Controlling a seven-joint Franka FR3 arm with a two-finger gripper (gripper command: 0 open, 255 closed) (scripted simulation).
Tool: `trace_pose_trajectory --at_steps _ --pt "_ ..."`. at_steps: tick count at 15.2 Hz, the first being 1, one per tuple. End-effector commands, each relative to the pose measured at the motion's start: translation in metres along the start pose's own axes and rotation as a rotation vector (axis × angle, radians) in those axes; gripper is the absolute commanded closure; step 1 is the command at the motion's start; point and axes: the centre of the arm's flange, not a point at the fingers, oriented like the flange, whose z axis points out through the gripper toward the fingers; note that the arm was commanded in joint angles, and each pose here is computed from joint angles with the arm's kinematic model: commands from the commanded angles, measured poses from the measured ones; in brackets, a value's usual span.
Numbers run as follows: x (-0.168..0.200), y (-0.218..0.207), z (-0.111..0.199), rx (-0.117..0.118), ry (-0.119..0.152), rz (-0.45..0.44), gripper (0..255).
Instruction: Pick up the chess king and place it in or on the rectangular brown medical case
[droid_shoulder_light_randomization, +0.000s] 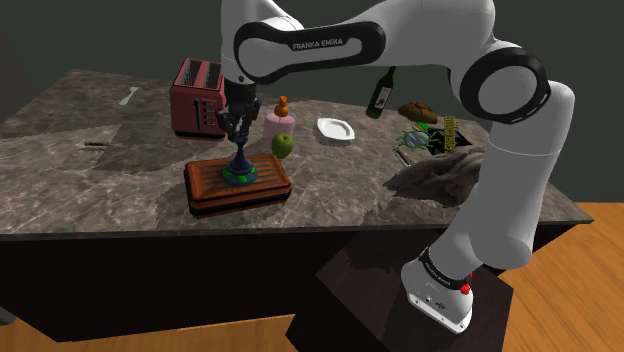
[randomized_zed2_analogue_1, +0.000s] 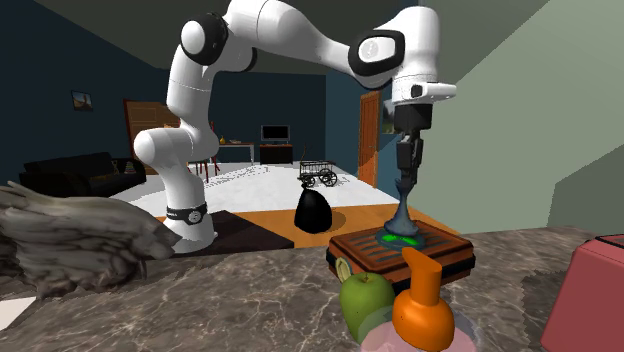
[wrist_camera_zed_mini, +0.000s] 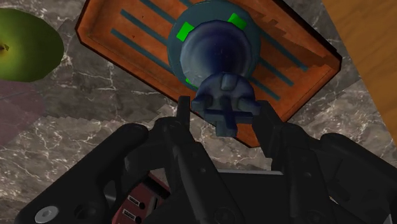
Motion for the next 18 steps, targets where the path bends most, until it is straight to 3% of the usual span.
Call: trace_pose_trajectory --at_steps 1,5,6,11,15,18 --pt "0.0 0.0 0.001 0.0 0.001 0.0 255" --pt "0.0 0.0 0.001 0.0 0.001 0.0 255" --pt "0.0 0.0 0.001 0.0 0.001 0.0 0" --pt "0.0 0.0 0.001 0.0 0.001 0.0 0" --pt "0.0 0.0 -0.049 0.0 0.001 0.0 0" --pt "0.0 0.0 -0.049 0.0 0.001 0.0 0"
